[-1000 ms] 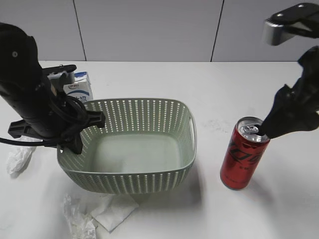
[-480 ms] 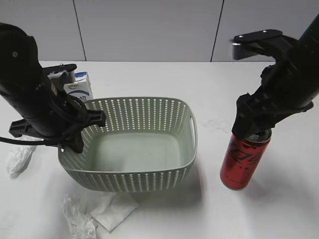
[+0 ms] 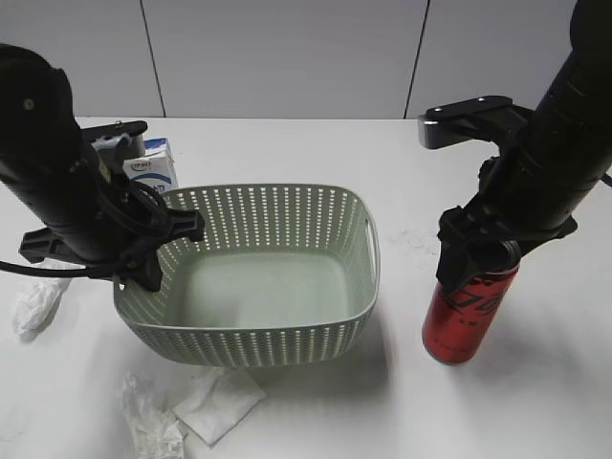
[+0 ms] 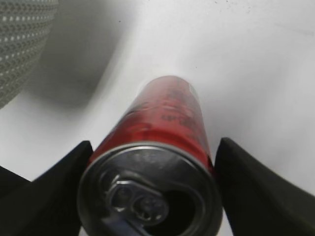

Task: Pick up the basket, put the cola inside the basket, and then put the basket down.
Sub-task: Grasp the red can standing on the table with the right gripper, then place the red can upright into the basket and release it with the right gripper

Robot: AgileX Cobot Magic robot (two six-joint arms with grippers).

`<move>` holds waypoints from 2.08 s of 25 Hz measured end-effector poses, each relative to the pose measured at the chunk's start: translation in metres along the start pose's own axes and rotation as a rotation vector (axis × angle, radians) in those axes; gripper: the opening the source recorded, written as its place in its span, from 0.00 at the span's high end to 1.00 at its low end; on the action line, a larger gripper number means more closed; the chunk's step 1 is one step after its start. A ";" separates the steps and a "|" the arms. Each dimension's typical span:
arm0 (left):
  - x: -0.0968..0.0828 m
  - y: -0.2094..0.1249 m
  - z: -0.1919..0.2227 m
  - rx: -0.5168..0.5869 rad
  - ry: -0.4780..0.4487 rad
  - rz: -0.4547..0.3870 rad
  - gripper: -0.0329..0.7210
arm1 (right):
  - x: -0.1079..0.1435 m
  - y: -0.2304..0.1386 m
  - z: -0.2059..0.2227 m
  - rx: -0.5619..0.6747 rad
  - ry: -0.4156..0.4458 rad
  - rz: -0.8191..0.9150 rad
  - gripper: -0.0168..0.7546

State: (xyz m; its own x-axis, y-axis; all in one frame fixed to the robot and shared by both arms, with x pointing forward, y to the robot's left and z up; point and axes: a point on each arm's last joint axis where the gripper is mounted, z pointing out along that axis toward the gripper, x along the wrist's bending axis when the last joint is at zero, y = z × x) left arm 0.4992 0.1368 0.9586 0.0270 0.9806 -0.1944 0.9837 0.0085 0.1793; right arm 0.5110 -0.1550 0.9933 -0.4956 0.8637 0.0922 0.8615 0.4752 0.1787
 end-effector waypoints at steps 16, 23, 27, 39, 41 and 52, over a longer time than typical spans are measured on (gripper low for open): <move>0.000 0.000 0.000 -0.005 -0.003 -0.001 0.96 | -0.001 0.032 -0.075 -0.049 -0.083 -0.071 0.31; 0.000 0.000 0.000 -0.004 -0.004 -0.002 0.96 | 0.022 0.056 -0.162 -0.365 0.059 -0.059 0.31; 0.000 0.000 0.000 -0.004 -0.004 -0.002 0.96 | 0.045 0.059 -0.180 -0.432 0.162 -0.110 0.31; 0.000 0.001 0.000 -0.007 -0.005 -0.002 0.96 | 0.124 0.082 -0.079 -0.158 0.067 -0.388 0.31; 0.000 0.001 0.000 -0.008 -0.005 -0.002 0.96 | 0.131 0.086 -0.056 -0.104 0.040 -0.424 0.31; 0.000 0.001 0.000 -0.010 0.000 0.005 0.96 | 0.134 0.091 -0.026 -0.036 0.033 -0.449 0.14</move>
State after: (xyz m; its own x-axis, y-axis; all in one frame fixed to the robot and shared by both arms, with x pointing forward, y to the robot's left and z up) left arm 0.5001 0.1367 0.9588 0.0320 0.9806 -0.1936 0.9818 0.0055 0.1900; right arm 0.5201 -0.0007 1.0475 -0.8229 0.5675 0.0288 0.5566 0.7948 0.2420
